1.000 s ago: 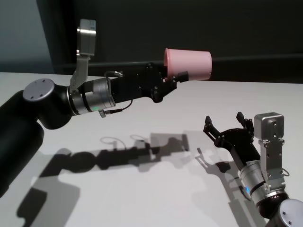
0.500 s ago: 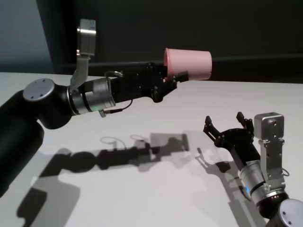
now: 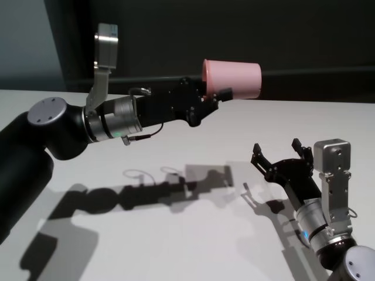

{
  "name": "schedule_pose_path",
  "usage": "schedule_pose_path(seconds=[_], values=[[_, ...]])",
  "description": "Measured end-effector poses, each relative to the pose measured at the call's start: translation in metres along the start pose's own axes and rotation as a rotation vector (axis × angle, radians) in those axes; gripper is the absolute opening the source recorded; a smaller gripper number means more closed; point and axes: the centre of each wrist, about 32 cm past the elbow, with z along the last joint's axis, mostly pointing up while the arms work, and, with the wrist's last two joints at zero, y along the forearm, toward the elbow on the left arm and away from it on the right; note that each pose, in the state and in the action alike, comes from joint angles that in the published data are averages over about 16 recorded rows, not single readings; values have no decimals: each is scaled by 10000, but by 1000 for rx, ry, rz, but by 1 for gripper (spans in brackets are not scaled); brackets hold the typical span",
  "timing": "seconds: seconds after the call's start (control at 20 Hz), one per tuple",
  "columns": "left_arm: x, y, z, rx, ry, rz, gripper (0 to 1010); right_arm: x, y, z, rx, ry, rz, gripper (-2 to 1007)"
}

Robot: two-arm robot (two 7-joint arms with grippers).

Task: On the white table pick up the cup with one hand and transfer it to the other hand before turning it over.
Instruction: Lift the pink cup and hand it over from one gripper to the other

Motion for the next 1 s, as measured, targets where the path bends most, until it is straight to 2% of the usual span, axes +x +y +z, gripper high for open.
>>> schedule_pose_path(seconds=[0.2, 0.4, 0.6, 1.0], values=[[0, -1, 0, 0, 0, 0, 47, 16, -2, 2, 0, 28, -1, 1002], [0, -2, 0, 0, 0, 0, 47, 63, -15, 6, 1, 74, -8, 1002], [0, -2, 0, 0, 1, 0, 47, 141, -36, 15, 5, 136, -19, 1002], [0, -3, 0, 0, 1, 0, 47, 328, -65, 41, 29, 294, -33, 1002]])
